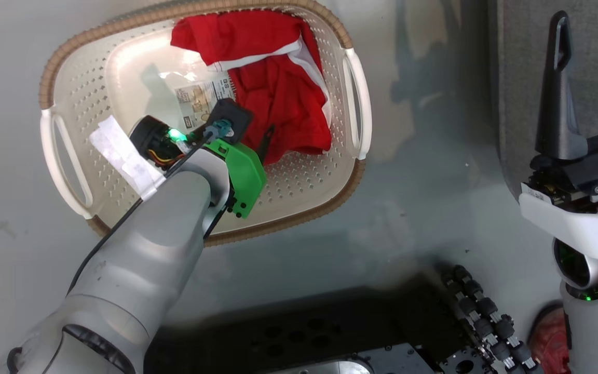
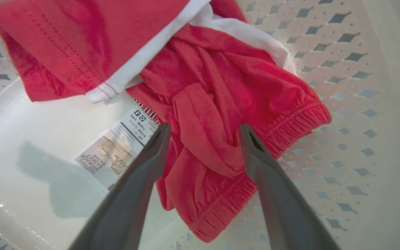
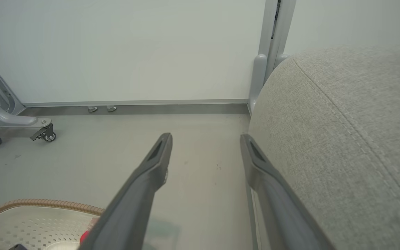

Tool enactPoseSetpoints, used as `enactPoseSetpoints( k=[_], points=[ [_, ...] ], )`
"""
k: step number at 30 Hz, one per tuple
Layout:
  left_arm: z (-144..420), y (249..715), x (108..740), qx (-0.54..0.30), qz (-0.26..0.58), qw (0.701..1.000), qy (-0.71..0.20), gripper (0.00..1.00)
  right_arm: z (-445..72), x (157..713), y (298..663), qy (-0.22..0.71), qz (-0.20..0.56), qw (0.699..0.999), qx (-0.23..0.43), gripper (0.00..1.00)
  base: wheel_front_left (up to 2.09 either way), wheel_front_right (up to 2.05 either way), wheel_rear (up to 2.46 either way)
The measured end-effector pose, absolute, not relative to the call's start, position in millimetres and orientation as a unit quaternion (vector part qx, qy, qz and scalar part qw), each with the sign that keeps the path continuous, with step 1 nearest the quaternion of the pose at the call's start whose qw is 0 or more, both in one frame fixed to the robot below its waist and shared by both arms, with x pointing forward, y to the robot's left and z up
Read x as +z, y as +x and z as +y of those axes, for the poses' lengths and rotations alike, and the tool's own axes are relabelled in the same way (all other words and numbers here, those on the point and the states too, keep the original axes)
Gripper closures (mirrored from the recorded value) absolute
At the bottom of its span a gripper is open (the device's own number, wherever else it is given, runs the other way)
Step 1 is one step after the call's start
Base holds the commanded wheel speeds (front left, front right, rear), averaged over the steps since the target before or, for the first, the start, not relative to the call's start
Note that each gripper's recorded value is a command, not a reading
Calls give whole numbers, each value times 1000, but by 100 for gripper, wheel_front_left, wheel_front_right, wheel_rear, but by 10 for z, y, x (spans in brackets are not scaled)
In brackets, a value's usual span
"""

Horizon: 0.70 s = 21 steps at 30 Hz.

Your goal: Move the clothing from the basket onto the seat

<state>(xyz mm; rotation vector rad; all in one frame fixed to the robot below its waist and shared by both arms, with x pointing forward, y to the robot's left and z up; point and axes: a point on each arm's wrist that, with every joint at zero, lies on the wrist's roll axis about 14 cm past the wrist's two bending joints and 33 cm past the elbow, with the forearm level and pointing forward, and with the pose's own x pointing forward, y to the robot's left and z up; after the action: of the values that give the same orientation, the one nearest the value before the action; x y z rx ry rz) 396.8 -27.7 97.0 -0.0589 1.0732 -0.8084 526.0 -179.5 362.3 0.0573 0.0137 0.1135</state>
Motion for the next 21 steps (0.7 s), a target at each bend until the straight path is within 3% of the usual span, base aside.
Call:
enactPoseSetpoints(
  k=[21],
  points=[
    [-369, 3830, 844, -367, 534, 760, -56, 0, -1755, 3559, 5223, 7, 12, 997, 81, 0, 0, 0, 0]
  ],
)
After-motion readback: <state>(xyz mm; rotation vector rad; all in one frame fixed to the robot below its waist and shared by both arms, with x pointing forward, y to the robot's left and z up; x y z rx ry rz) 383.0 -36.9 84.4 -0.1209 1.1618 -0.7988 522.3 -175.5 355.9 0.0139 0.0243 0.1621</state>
